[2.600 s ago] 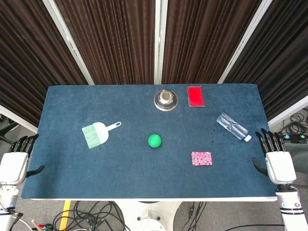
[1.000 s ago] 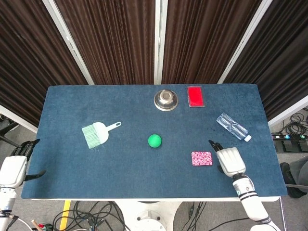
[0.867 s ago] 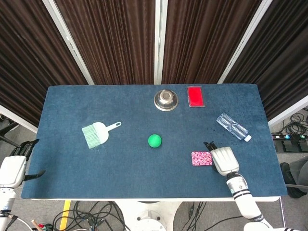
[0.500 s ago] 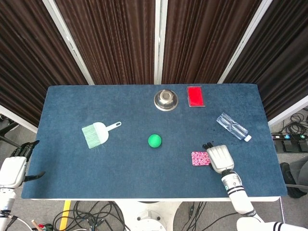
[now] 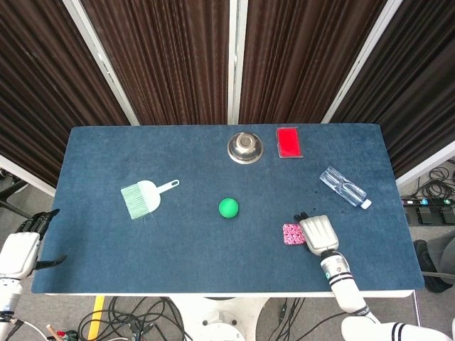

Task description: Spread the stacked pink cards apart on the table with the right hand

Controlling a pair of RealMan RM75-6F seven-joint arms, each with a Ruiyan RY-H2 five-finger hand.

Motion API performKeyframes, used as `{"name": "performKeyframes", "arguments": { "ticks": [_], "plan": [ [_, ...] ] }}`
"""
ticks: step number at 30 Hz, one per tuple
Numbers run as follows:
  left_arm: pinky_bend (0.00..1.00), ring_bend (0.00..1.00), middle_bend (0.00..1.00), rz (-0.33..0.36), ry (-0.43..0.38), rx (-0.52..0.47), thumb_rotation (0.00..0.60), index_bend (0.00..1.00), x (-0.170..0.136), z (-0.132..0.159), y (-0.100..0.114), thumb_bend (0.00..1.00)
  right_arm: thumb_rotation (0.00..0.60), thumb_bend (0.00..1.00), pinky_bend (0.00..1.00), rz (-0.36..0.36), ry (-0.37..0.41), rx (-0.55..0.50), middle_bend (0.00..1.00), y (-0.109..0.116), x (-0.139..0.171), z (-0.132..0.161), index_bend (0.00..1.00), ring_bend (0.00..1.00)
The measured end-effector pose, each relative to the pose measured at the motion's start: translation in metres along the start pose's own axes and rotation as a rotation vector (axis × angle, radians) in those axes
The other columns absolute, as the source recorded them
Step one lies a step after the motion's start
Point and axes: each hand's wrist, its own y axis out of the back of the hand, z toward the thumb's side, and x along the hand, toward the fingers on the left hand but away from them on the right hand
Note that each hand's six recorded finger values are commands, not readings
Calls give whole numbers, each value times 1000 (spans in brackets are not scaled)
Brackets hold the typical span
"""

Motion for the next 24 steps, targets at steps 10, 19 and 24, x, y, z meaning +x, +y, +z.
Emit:
{"name": "performKeyframes", "arguments": {
  "ticks": [10,19,24],
  "plan": [
    [204,98,135,-19,-9,-59,600,90,-1,-1,4,60,600,101,712,4,6,-5,312,3,2,2,309,685],
    [204,98,136,-35,-3,-62,600,90,-2,-4,2,60,600,101,711,37,15,15,307,-5,1,8,295,685],
    [204,98,136,-29,4,-63,600,90,-2,-5,3,61,600,101,711,31,10,15,308,-4,-2,10,293,688]
  ]
}}
